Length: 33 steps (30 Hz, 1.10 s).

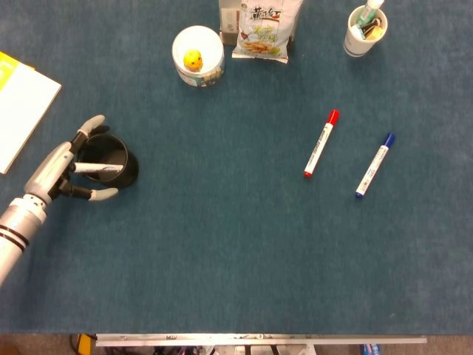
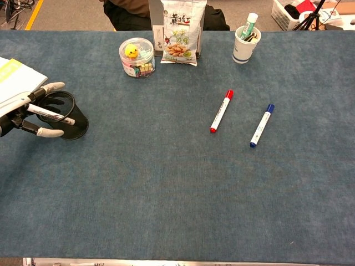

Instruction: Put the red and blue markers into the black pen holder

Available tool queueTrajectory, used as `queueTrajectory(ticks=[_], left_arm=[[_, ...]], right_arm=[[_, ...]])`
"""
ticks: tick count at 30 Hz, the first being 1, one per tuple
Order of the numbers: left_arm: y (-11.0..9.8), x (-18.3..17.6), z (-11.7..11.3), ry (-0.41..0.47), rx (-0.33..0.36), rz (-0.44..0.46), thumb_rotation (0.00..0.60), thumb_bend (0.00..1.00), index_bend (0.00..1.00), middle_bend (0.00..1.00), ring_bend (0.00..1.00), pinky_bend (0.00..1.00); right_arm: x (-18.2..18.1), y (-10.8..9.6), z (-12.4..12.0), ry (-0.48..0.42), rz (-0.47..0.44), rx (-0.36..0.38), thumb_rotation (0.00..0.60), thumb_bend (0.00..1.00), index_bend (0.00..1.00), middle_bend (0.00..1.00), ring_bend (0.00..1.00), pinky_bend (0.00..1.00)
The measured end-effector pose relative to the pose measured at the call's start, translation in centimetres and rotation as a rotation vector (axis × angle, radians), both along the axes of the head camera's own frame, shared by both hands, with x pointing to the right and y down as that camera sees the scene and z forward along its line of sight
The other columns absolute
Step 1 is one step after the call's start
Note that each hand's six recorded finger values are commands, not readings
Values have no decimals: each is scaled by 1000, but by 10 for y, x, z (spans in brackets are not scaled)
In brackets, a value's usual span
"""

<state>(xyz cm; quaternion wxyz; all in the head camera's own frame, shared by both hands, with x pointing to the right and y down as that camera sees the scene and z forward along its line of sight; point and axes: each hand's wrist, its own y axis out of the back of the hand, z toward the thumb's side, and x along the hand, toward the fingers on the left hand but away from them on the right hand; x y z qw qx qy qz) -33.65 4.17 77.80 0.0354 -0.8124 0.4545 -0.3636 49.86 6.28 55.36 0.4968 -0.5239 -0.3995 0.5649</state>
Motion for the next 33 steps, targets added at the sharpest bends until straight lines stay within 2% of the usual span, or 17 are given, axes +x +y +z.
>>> queueTrajectory(ticks=[7, 12, 16, 25, 33], left_arm=[[-5, 4, 5, 23, 7, -37, 600, 117, 101, 213, 192, 191], [-9, 4, 5, 45, 16, -77, 600, 117, 193, 307, 278, 251], [-11, 3, 6, 60, 17, -106, 600, 117, 230, 332, 304, 274], [-15, 7, -8, 60, 50, -72, 600, 117, 243, 344, 314, 284], [-12, 19, -32, 69, 92, -9, 600, 117, 243, 344, 315, 284]], right_arm=[[1, 1, -1, 1, 2, 3, 600, 202, 319, 366, 240, 263], [1, 1, -2, 1, 2, 4, 600, 202, 319, 366, 239, 263], [1, 1, -2, 2, 2, 4, 600, 202, 320, 366, 239, 263], [-12, -2, 4, -10, -46, -26, 600, 202, 319, 367, 239, 263], [-49, -16, 26, -42, -172, -105, 600, 202, 319, 366, 240, 264]])
